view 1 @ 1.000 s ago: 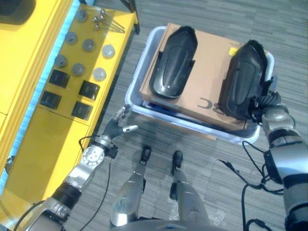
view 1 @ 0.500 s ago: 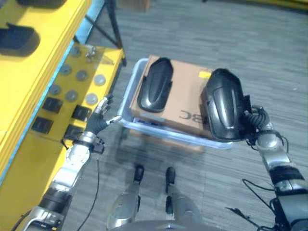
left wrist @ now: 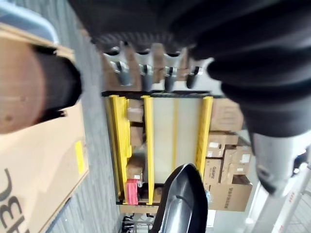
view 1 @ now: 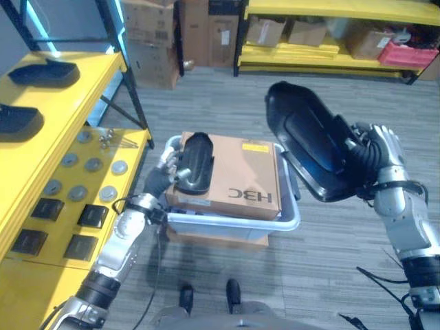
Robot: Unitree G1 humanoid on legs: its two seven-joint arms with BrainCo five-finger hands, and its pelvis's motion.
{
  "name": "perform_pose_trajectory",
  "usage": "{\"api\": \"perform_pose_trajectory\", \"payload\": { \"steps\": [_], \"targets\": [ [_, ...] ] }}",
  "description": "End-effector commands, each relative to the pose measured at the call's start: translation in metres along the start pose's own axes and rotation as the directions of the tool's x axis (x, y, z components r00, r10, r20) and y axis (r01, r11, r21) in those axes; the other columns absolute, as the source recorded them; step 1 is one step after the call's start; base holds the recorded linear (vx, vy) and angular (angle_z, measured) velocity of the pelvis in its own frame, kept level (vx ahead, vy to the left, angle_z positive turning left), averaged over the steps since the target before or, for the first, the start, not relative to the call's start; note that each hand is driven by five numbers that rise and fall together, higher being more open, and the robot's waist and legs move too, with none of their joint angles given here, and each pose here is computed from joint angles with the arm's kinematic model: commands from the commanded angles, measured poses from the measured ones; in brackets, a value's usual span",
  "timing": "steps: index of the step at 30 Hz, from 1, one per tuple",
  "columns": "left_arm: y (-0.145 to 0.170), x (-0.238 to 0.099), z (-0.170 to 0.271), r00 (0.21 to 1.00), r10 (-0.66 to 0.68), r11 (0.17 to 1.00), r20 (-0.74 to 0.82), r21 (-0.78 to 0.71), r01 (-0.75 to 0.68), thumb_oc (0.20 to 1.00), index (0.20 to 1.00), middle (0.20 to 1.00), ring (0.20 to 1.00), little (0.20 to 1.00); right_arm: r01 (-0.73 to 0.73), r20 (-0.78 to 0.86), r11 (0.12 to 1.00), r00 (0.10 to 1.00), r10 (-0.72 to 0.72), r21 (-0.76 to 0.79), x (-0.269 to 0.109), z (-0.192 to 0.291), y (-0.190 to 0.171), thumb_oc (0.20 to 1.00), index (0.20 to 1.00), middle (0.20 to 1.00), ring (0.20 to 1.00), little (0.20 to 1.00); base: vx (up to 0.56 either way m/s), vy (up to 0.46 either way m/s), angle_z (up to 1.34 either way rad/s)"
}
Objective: Move parts from the plastic box to the shelf.
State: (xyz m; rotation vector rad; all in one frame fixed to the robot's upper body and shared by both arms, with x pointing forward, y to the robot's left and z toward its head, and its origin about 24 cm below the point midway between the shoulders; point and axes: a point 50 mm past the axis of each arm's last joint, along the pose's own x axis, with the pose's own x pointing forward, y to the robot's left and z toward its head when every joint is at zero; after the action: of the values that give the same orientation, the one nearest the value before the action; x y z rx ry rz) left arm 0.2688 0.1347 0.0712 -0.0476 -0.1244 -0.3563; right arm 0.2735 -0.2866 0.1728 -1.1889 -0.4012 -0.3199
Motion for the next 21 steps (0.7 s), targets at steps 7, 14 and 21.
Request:
{"api": "perform_pose_trajectory", "payload": {
  "steps": [7, 14, 21],
  "targets": [
    [-0.028, 0.024, -0.006, 0.999, -0.033, 0.994, -0.009, -0.102, 0.032, 1.0, 1.0, 1.0, 1.0, 1.0, 0.158, 0.217, 0.962, 0.954, -0.207, 0.221, -0.001, 0.06, -0.006, 0.2, 0.2, 0.2, 0.2, 0.2, 0.0, -0.017, -0.04],
    [-0.043, 0.029, -0.016, 0.998, -0.013, 0.99, -0.059, -0.143, 0.004, 1.0, 1.0, 1.0, 1.0, 1.0, 0.109, 0.281, 0.922, 0.934, -0.223, 0.37, -0.002, 0.094, 0.014, 0.2, 0.2, 0.2, 0.2, 0.2, -0.01, -0.009, -0.05],
    [-0.061, 0.039, -0.01, 0.999, -0.004, 0.962, -0.046, -0.272, -0.009, 1.0, 1.0, 1.0, 1.0, 1.0, -0.071, 0.347, 0.823, 0.924, -0.159, 0.564, -0.012, 0.136, 0.047, 0.2, 0.2, 0.2, 0.2, 0.2, 0.0, 0.001, 0.0]
  ]
}}
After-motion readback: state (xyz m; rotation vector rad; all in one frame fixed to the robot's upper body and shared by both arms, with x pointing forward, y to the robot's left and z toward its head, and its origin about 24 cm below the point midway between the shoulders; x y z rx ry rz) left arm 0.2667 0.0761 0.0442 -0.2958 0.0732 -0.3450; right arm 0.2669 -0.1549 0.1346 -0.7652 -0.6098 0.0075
